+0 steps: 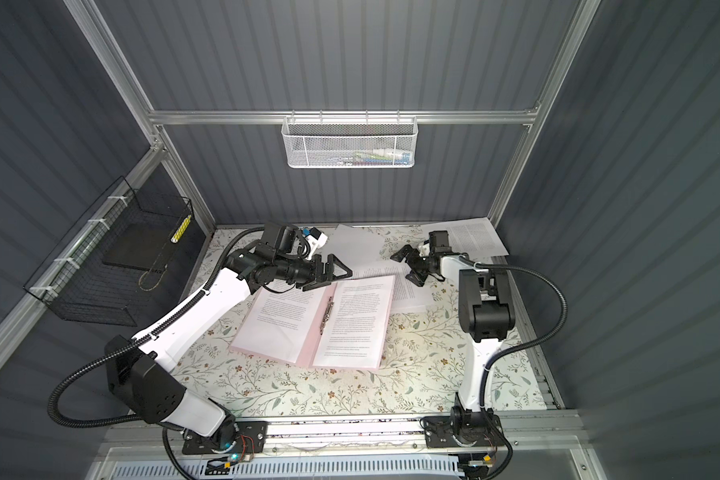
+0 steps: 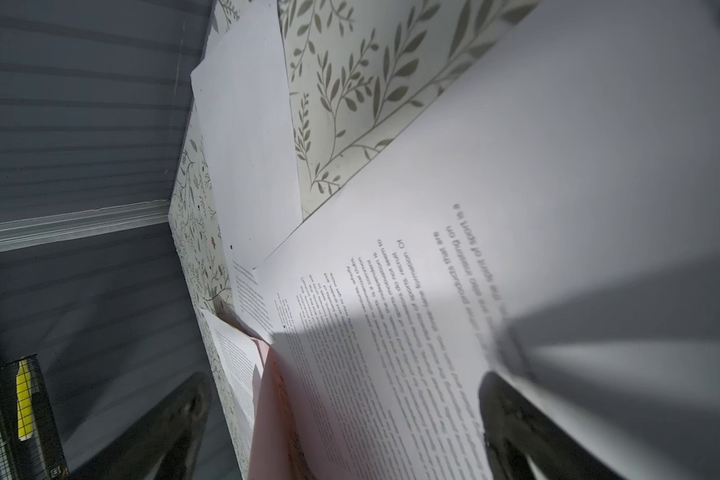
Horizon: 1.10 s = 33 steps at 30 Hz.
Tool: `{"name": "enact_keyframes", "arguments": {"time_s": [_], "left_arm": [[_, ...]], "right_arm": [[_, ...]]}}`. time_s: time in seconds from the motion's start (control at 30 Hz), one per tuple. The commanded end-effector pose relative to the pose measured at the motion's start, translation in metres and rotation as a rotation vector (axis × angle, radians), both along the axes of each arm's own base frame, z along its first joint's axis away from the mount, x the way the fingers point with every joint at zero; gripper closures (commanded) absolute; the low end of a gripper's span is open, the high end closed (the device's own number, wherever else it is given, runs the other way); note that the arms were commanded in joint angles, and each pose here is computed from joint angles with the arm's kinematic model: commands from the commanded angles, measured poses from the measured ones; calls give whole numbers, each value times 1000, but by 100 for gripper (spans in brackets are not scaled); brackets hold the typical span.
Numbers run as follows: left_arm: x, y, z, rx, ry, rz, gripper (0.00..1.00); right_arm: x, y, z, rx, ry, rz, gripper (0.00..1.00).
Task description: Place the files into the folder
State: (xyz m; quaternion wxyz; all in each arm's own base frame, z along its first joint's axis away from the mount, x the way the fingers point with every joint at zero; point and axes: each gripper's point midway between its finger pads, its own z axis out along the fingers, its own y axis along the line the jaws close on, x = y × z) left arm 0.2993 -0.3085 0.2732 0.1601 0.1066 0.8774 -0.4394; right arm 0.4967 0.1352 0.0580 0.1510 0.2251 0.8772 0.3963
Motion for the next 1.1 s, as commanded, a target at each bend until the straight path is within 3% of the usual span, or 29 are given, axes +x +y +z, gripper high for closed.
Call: {"name": "enact_keyframes", "arguments": {"time_s": [0.0, 0.33, 0.53, 0.8, 0.93, 1.07], "left_arm": [[8, -2, 7, 3, -20, 6, 0], [12, -4, 47, -21, -104, -10, 0], [5, -3, 64, -38, -116, -26, 0], [-28, -36, 55, -8, -96, -138, 0], [-62, -76, 36, 27, -80, -235, 0], [-99, -124, 5, 83, -71, -330, 0]], "right_arm": [[-5, -3, -14, 45, 77, -37, 1], [-61, -57, -33, 70, 168, -165, 1], [-140, -106, -32, 31, 196, -328, 1], [-253, -100, -53, 39, 253, -476, 1], [-273, -108, -27, -43, 144, -510, 1], [-259, -130, 29, -215, -91, -484, 1]]}}
